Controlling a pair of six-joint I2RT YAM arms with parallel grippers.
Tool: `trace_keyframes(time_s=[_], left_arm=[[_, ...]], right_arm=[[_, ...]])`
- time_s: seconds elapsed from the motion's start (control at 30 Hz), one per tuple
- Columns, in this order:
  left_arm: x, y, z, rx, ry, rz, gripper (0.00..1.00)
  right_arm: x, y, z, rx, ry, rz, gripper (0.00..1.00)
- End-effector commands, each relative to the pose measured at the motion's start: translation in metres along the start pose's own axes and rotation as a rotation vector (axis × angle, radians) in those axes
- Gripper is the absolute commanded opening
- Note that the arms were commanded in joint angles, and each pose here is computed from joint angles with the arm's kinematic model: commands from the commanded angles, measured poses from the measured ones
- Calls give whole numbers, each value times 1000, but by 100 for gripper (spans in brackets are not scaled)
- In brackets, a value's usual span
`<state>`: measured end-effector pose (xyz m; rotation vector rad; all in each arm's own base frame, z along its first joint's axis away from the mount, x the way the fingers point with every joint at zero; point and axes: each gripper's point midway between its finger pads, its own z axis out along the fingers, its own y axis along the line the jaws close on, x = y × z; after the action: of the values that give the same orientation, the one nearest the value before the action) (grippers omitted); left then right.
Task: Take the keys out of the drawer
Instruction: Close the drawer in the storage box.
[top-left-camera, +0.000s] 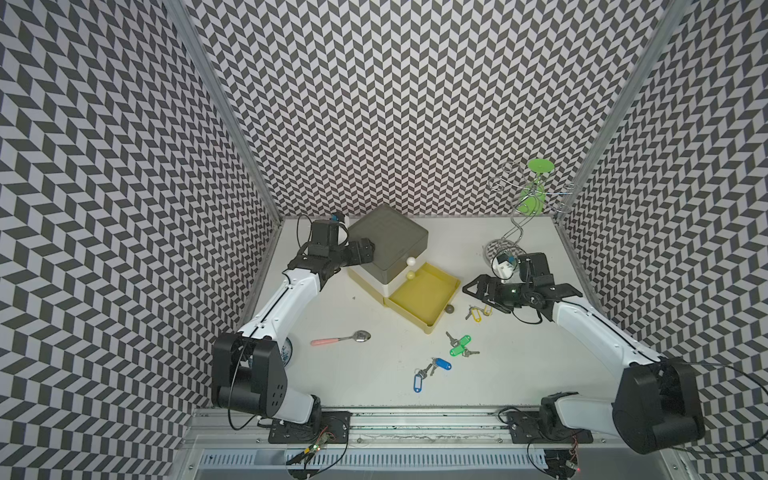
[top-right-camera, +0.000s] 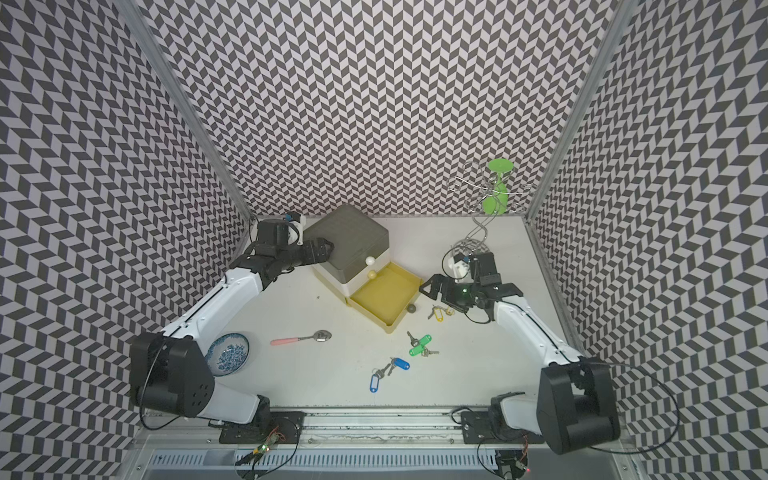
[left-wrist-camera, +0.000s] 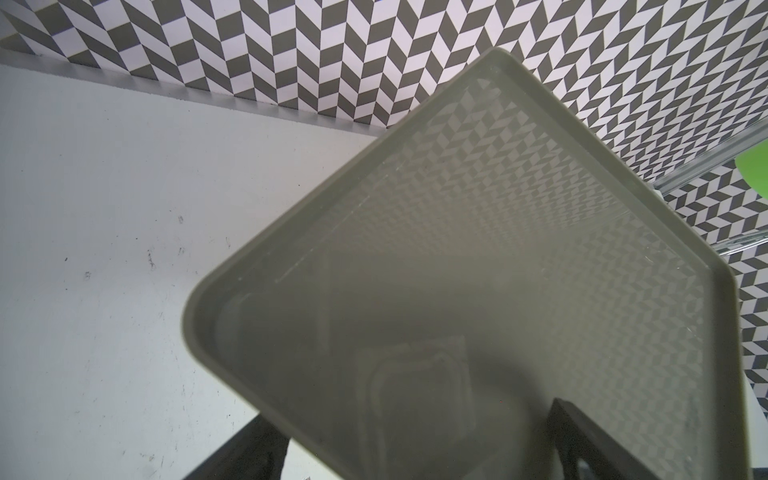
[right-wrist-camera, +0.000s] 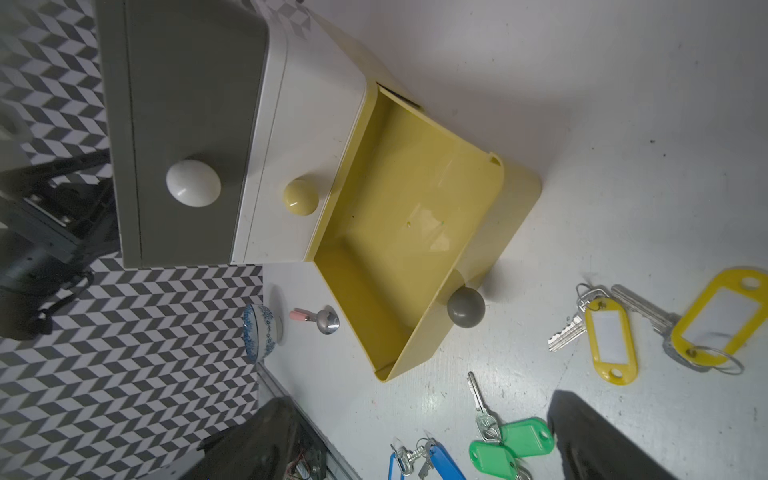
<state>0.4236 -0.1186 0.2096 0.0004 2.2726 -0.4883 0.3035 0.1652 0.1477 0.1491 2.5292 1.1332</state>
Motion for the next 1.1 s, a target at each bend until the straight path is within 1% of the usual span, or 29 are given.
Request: trace_keyframes(time_s=[0.0,0.13,0.5,0.67,0.83,1.07], left_arm=[[69,13,12,-46,251,54,100],[58,8,8,-29,220,54,100],[75,10,15,-23,266,47,100],[80,10,17,-22,276,49,100],[83,11,17,-23,283,53,100],[86,11,18,-19,292,52,100]], right_arm=[[-3,18,3,-122,12,5,99],[2,12,13,-151,32,42,99],[-1,-4,44,-161,82,58,99],[-1,2,58,-182,97,37,99],[4,10,81,-209,133,19,99],[-3,28,98,-255,126,1,100]])
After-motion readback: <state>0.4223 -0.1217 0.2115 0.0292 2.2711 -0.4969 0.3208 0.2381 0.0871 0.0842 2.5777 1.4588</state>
